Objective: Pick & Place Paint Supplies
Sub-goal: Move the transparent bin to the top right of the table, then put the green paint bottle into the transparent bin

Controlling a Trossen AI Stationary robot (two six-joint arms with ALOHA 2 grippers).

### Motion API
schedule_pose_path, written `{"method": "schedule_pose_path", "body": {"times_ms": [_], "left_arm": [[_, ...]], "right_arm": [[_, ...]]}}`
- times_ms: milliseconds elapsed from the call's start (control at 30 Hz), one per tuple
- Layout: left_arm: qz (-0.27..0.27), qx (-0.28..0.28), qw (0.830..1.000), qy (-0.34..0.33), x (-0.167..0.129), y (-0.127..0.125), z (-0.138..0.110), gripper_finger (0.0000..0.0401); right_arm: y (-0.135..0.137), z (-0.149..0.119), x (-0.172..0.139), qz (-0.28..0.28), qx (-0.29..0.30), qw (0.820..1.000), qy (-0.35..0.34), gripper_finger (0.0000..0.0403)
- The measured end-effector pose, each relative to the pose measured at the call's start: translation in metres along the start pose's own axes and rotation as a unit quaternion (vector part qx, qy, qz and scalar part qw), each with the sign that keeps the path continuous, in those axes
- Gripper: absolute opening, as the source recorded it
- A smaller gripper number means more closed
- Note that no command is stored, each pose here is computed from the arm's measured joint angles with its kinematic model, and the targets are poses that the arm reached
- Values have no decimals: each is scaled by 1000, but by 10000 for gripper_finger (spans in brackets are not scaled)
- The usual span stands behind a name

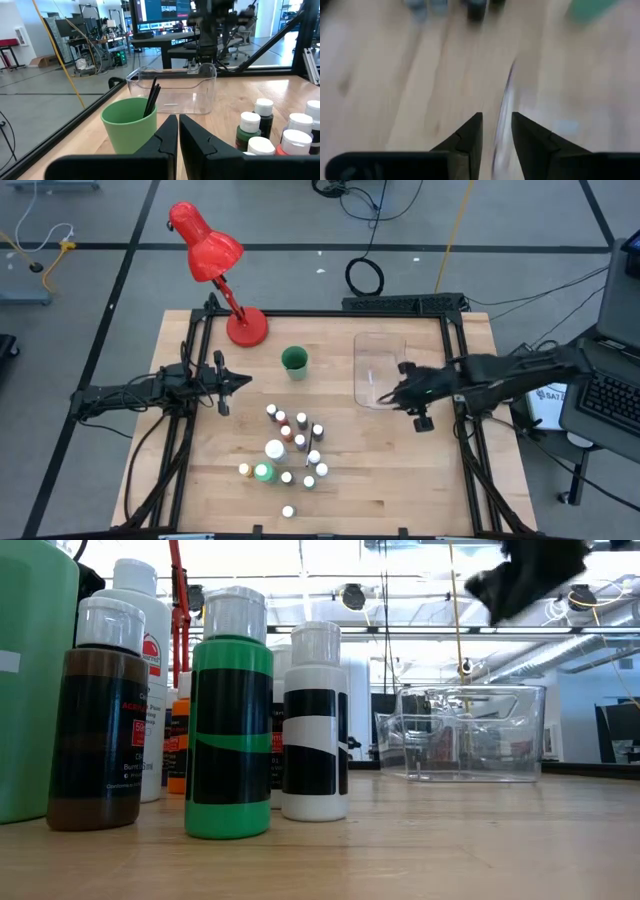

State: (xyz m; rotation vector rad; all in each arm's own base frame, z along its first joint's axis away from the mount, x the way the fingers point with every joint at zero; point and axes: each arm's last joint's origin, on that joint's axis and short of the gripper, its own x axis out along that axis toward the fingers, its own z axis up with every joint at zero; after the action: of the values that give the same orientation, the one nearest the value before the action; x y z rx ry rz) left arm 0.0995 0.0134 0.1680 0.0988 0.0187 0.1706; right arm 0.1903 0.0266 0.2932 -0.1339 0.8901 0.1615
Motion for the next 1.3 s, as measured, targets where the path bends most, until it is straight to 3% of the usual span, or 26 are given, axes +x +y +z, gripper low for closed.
{"method": "schedule_pose_path", "body": {"times_ms": [67,167,367,500,733,933,1300], "left_arm": [[0,0,1000,0,0,0,0,21],[0,0,1000,0,0,0,0,21],[0,0,1000,0,0,0,0,21],[0,0,1000,0,0,0,0,21],[0,0,1000,0,0,0,0,21],[0,0,1000,0,0,0,0,21],[0,0,1000,0,0,0,0,21]], "right_arm": [[0,-3,-10,-7,-12,994,-105,88],[0,-16,-13,-22,-7,968,-251,78],[1,-58,-8,-41,-9,935,-352,35],[2,-86,-13,-81,-7,924,-374,5],[2,-114,-21,-102,54,908,-403,1],[3,-131,9,-134,59,902,-407,1],[5,-148,28,-113,53,894,-431,1]]}}
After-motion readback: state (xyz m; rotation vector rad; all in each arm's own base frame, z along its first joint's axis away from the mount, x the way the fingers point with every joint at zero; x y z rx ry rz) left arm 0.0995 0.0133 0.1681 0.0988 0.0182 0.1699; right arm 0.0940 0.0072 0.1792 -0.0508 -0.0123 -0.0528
